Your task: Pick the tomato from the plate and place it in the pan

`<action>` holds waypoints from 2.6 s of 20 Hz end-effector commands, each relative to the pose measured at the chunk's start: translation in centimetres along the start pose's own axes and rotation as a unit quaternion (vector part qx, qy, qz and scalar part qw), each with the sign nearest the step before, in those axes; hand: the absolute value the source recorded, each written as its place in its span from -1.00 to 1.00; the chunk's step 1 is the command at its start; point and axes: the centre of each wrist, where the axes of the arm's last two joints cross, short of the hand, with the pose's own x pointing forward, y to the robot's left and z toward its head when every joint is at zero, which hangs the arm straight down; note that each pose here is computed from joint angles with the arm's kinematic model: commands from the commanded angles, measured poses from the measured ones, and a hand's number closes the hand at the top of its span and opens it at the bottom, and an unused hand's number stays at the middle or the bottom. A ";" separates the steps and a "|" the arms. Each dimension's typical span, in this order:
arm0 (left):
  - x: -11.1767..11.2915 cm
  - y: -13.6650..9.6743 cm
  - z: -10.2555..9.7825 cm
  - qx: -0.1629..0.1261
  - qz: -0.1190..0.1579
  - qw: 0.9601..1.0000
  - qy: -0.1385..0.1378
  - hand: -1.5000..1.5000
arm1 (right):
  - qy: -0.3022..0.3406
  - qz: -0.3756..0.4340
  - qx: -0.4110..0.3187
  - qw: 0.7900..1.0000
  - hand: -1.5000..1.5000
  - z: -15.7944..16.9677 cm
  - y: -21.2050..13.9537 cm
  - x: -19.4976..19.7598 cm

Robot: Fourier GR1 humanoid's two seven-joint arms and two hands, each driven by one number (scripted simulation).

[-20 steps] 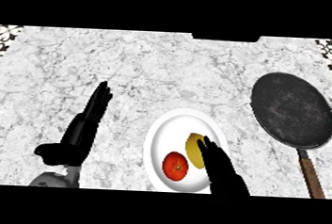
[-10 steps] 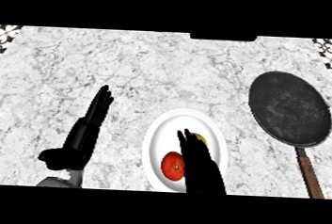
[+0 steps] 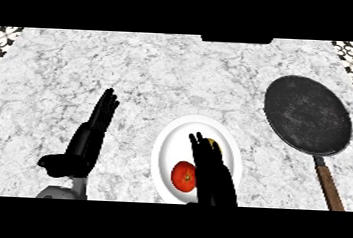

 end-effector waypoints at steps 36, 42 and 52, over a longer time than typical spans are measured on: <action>1.3 0.7 0.5 -0.009 -0.002 1.000 -0.001 0.00 | 0.136 0.103 -0.130 0.977 1.00 -10.5 -3.1 3.7; 0.9 -0.9 -0.1 -0.003 0.001 1.000 -0.002 0.00 | 0.102 0.117 -0.287 0.945 1.00 -8.8 -5.2 8.2; -0.6 -0.1 0.9 0.001 -0.001 1.000 0.011 0.00 | 0.137 -0.011 -0.364 0.921 1.00 -9.3 -9.7 5.4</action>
